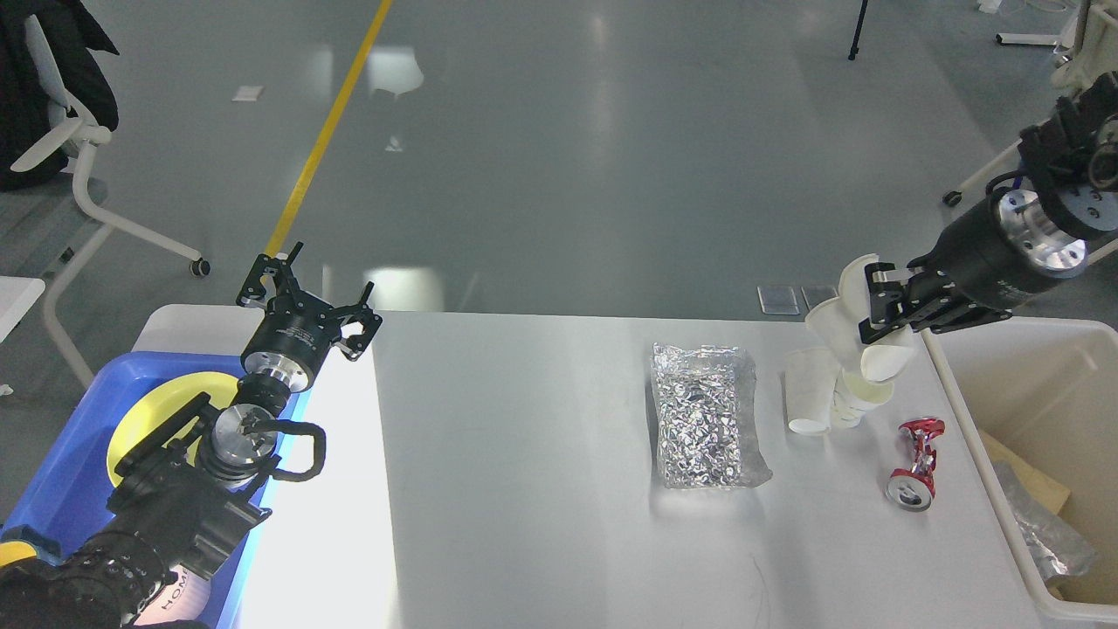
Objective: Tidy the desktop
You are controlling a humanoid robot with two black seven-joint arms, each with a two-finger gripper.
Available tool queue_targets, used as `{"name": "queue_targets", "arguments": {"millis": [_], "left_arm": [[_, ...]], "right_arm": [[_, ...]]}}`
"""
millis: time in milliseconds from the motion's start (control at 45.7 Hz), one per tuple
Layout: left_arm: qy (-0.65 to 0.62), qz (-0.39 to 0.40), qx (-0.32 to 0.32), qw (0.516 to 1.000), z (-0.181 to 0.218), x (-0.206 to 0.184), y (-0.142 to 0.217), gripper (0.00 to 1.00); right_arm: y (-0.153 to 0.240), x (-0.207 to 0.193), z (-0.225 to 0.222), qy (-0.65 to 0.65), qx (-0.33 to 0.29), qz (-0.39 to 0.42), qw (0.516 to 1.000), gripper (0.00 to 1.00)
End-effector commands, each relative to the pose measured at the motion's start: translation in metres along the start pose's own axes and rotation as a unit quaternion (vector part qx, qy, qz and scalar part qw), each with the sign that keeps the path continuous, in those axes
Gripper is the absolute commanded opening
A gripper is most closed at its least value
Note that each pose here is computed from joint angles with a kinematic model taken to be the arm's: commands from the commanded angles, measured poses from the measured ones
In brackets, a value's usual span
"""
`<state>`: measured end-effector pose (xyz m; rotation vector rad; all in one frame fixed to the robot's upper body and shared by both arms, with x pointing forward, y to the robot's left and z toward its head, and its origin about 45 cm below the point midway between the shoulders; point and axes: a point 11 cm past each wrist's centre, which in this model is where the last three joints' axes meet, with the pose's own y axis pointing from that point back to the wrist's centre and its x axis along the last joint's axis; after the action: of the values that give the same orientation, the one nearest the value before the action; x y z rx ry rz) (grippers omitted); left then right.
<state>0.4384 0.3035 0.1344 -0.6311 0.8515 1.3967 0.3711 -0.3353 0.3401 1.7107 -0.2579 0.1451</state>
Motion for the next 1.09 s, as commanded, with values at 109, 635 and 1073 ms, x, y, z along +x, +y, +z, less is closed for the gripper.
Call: {"name": "queue_targets", "arguments": {"millis": [109, 635, 1073], "left_arm": [[0.000, 0.000, 0.000, 1.000, 0.000, 0.000, 0.000, 0.98], [-0.001, -0.001, 0.000, 1.000, 0.000, 0.000, 0.000, 0.98], [0.000, -0.001, 0.001, 1.000, 0.000, 0.000, 0.000, 0.98]], "right_arm": [[-0.028, -0.002, 0.174, -0.124, -0.108, 0.121, 0.979, 0.00], [-0.171, -0.109, 0.300, -0.215, -0.237, 0.348, 0.881, 0.00], [-0.191, -0.126, 0.295, -0.254, -0.270, 0.337, 0.865, 1.00]]}}
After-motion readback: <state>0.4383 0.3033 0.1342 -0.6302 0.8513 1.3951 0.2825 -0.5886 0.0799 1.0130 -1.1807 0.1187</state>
